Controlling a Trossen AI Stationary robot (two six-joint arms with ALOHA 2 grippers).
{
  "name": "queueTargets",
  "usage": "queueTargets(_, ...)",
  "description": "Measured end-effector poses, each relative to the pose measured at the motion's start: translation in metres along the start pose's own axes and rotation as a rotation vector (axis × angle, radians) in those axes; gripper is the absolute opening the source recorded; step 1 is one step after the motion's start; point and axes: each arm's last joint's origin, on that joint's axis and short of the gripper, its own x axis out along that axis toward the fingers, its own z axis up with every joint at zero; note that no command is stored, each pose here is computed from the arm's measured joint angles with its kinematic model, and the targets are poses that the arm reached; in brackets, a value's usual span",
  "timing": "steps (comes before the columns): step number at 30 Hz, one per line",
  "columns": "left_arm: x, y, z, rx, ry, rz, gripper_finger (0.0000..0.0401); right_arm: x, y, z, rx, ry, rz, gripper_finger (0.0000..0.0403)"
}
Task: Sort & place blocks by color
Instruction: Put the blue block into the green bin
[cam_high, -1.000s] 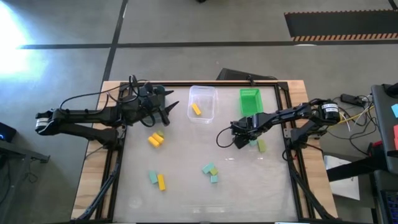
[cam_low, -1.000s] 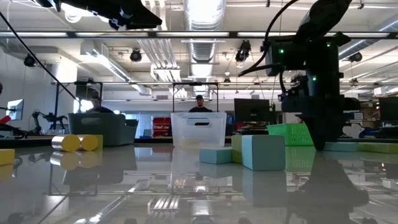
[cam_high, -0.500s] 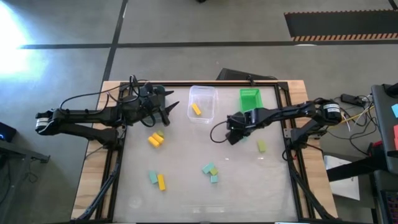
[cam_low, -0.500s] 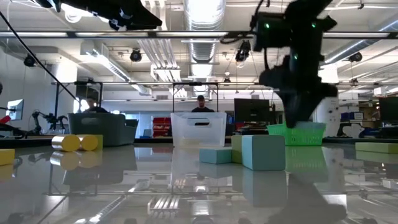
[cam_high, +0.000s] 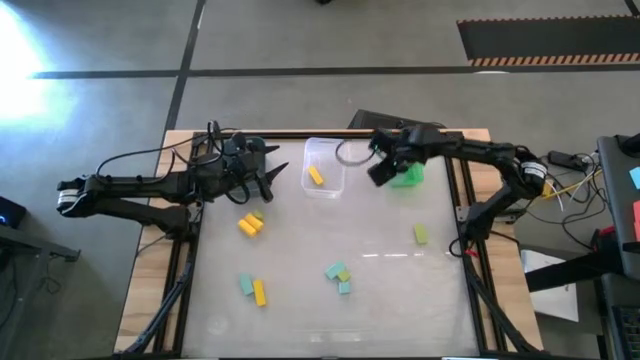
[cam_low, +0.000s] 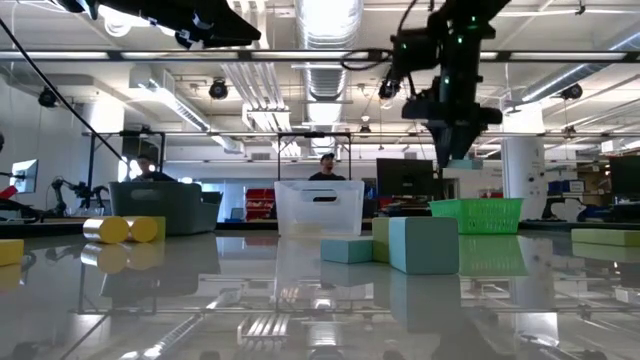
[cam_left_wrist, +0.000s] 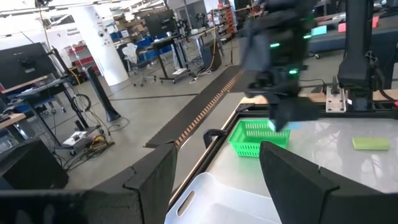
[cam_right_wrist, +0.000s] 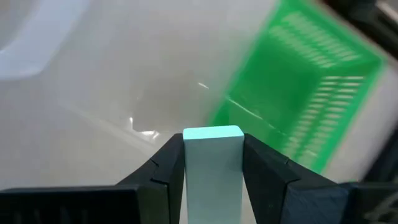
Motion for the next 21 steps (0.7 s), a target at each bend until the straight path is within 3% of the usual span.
queueTargets(8,0.000,0.000,0.001,0.000,-0.008,0.002,0.0214,0.028,-0.061,0.017,0.110,0.017,-0.055,0.0116)
queueTargets(15,0.000,0.000,0.001,-0.002,-0.008,0.001,0.0214,0.059,-0.065,0.013,0.129,-0.016,-0.007,0.0122)
queueTargets(21,0.000,0.000,0.001,-0.002,-0.006,0.001,0.0214,0.062,-0.064,0.012,0.141,-0.028,-0.003,0.0192)
